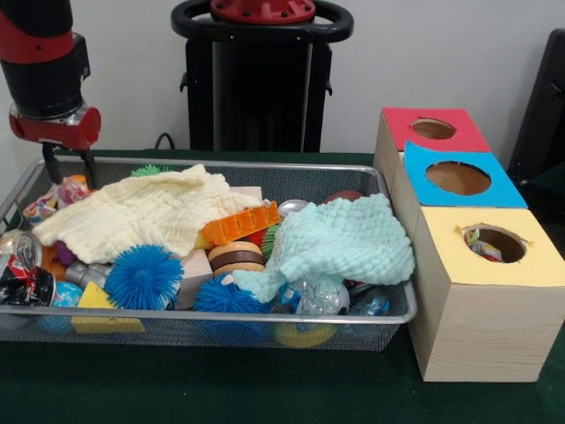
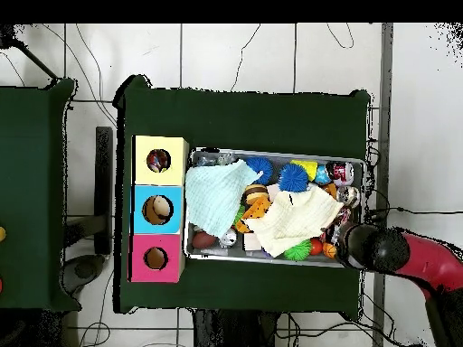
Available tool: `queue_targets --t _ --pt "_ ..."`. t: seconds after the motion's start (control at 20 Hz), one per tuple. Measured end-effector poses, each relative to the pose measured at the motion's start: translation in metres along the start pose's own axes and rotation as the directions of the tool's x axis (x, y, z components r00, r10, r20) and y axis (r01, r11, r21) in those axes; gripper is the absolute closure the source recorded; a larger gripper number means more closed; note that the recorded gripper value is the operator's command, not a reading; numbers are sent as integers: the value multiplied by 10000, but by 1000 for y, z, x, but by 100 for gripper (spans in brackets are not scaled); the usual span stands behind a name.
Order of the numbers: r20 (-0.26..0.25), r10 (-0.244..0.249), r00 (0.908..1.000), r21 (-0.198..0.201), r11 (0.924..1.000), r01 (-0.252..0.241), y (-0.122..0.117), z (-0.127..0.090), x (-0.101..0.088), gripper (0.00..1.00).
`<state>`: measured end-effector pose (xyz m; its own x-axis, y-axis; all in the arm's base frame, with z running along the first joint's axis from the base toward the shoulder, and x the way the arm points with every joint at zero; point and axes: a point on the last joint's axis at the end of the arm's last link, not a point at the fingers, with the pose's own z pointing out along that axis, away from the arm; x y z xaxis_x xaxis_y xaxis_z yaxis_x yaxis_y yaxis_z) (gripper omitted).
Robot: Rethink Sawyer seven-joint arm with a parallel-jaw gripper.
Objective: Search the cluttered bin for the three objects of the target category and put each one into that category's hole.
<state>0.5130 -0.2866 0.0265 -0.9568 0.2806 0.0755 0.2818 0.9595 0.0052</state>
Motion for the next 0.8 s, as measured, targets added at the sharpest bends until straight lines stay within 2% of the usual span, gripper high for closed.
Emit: queue_targets --t 0.3,0.35,0.8 --pt "-226 -232 9995 -59 9997 231 4 17 9 0" --pt "-284 -312 9991 -89 9995 310 6 24 12 100" --pt "-342 -421 9985 -110 9991 417 8 31 16 100"
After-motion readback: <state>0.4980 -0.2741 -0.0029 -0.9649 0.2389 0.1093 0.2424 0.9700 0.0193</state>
